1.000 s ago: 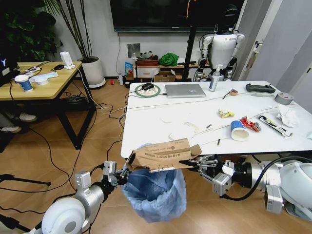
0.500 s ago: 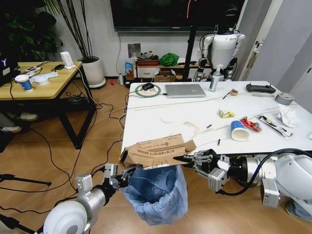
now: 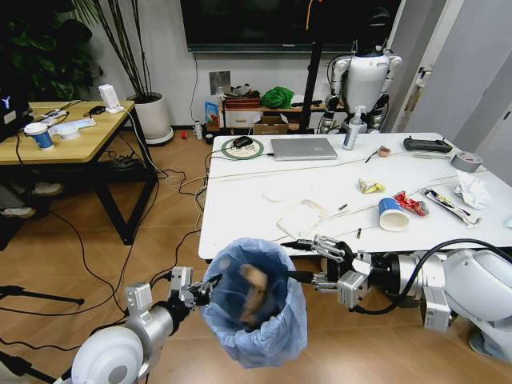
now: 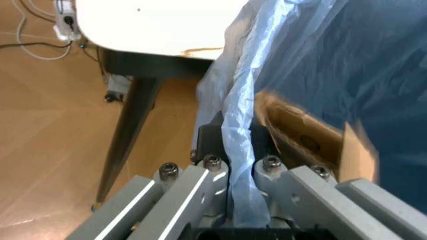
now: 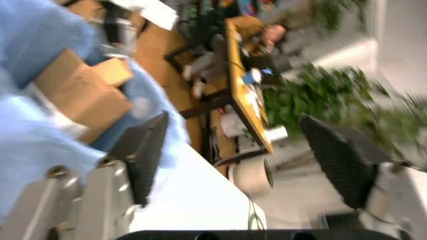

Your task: Pick up the trash bin and place the trash from the table into it.

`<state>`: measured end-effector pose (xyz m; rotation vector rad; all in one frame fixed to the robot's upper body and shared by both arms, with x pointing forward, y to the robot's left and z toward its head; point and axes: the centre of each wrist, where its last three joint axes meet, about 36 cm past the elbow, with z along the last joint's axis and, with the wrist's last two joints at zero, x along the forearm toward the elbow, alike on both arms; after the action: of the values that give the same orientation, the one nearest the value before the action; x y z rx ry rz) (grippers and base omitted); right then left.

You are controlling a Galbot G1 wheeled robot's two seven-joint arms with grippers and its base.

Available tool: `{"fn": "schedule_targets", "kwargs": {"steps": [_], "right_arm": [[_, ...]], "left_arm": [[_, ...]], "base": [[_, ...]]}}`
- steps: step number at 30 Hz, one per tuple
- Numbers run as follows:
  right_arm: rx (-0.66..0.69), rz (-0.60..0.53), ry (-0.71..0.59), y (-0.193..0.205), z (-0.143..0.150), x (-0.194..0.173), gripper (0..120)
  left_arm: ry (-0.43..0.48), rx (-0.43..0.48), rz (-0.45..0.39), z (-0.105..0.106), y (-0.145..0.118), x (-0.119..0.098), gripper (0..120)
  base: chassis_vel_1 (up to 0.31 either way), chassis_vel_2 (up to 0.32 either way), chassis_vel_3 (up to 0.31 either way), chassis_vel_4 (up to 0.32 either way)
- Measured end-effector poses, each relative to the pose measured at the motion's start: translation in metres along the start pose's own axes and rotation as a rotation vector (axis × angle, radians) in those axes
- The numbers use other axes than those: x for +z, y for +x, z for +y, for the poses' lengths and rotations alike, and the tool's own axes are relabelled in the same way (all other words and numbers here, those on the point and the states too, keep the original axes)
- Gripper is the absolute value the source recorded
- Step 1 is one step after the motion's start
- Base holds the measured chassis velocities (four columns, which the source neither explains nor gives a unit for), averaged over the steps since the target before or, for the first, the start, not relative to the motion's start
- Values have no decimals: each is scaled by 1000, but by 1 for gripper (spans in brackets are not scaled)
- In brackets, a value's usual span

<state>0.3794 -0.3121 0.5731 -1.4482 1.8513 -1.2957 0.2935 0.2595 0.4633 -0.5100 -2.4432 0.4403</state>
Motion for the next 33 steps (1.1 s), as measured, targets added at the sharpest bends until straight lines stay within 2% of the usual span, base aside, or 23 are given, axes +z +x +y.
{"fn": "schedule_targets", "kwargs": {"steps": [1,3,6,8,11,14,15,16,18,23,26,31,33], "right_arm": [[0,0,0,0,0,0,76],[88,23,-91,2,-2,10,83],[318,45,-361,-3,5,25,97],[353,49,-406,-4,7,26,98],[561,114,-666,-20,21,28,100],[673,199,-840,-31,32,29,100],[673,199,-840,-31,32,29,100],[741,241,-998,-40,43,34,100],[752,244,-1029,-42,46,36,100],[815,263,-1232,-54,62,48,100],[832,269,-1281,-57,65,49,100],[923,321,-1498,-71,84,53,100],[928,333,-1524,-73,87,54,100]], "left_arm": [[0,0,0,0,0,0,0],[-1,-12,0,2,2,1,0],[-1,-29,-6,5,6,1,0],[-2,-30,-7,5,6,2,0],[-6,-32,-13,4,10,0,0],[-10,-36,-16,4,14,-3,0],[-10,-36,-16,4,14,-3,0],[-14,-38,-11,4,20,-4,0],[-15,-39,-10,4,22,-3,0],[-19,-52,0,6,30,-2,0],[-19,-54,0,6,32,-2,0],[-17,-59,6,3,41,1,0],[-18,-60,7,2,43,2,0]], "base": [[0,0,0,0],[0,0,0,0],[0,0,0,0],[0,0,0,0],[0,0,0,0],[0,0,0,0],[0,0,0,0],[0,0,0,0],[0,0,0,0],[0,0,0,0],[0,0,0,0],[0,0,0,0],[0,0,0,0]]}}
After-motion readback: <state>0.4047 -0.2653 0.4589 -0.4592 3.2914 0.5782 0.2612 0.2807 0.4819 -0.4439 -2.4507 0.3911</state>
